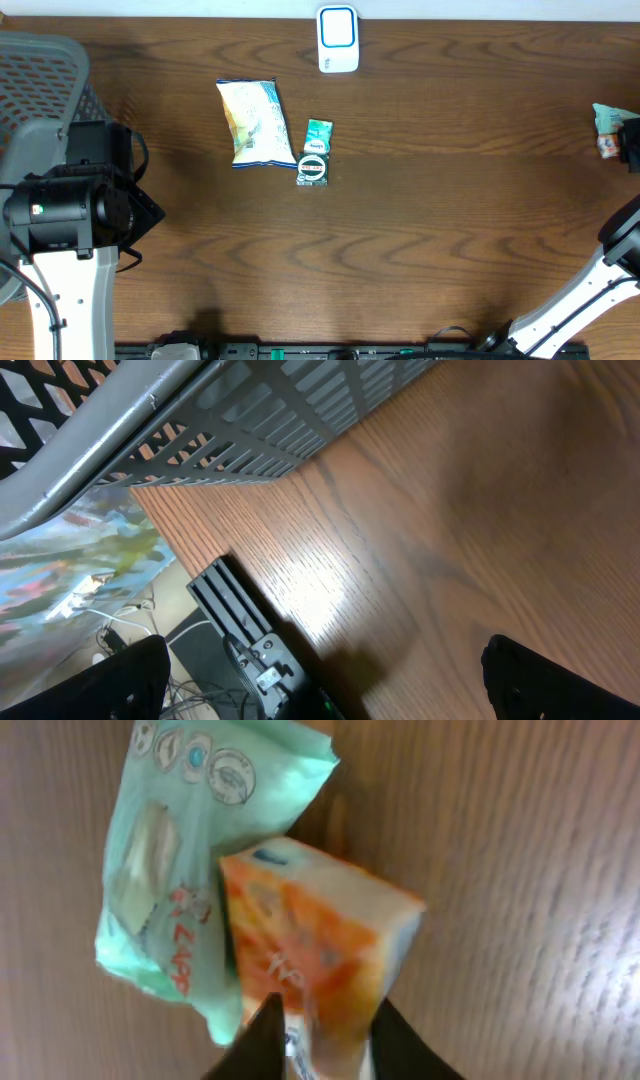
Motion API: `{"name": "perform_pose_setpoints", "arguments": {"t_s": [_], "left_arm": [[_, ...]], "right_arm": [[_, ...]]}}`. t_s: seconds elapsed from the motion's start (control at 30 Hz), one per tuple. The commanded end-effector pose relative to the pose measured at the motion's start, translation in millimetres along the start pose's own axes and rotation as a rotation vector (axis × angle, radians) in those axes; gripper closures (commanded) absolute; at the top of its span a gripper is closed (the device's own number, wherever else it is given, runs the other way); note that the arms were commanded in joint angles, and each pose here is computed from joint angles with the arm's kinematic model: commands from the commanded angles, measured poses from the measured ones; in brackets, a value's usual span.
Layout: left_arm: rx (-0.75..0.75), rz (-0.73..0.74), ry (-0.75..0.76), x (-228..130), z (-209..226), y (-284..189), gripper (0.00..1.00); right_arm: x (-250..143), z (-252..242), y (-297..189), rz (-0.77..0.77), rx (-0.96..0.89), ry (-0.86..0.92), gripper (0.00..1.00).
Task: Scan the item barcode
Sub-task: 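Carry the orange box to the far right and release it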
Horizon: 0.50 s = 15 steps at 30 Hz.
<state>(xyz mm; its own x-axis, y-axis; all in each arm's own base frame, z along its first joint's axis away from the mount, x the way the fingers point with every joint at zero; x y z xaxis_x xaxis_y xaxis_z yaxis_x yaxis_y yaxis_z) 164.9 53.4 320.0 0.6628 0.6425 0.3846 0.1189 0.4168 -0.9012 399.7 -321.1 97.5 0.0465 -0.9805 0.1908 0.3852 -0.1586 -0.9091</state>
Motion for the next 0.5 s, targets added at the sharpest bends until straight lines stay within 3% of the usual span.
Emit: {"name": "perform_pose_setpoints", "arguments": {"t_s": [0.0, 0.27, 0.3, 0.33, 0.47], "left_arm": [[0.005, 0.0, -0.016, -0.5, 2.1, -0.5, 0.02], [0.005, 0.0, -0.016, -0.5, 2.1, -0.5, 0.02], [0.004, 0.0, -0.016, -0.5, 2.1, -0.5, 0.02], [0.005, 0.0, -0.016, -0.5, 2.1, -0.5, 0.02], [0.004, 0.0, -0.016, -0.5, 2.1, -0.5, 0.03]], "right_arm": [[-5.1, 6.5, -3.1, 0.031, 0.039, -0.111, 0.82], [-0.8, 11.1, -40.5, 0.003, 0.044, -0.174, 0.37], [0.3, 14.0, -50.1, -0.01, 0.056, -0.182, 0.3], [1.0, 16.1, -57.5, -0.02, 0.064, -0.19, 0.16], [-1.7, 30.6, -101.0, -0.073, 0.116, -0.243, 0.13]]}}
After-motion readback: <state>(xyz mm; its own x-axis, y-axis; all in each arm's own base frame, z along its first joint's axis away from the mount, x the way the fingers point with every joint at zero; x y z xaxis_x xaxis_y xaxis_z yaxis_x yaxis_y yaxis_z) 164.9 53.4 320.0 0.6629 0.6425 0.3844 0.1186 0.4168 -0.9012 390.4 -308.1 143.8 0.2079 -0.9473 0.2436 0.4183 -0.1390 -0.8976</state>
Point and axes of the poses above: each gripper's point midway between its finger pads, its own y axis out along the fingers, its own z axis along the line the jaws close on, x = y × z, the point moved 7 cm from there along -y, back along the fingers, and after that the axes turned 1 degree about y, right-handed, at the moved point
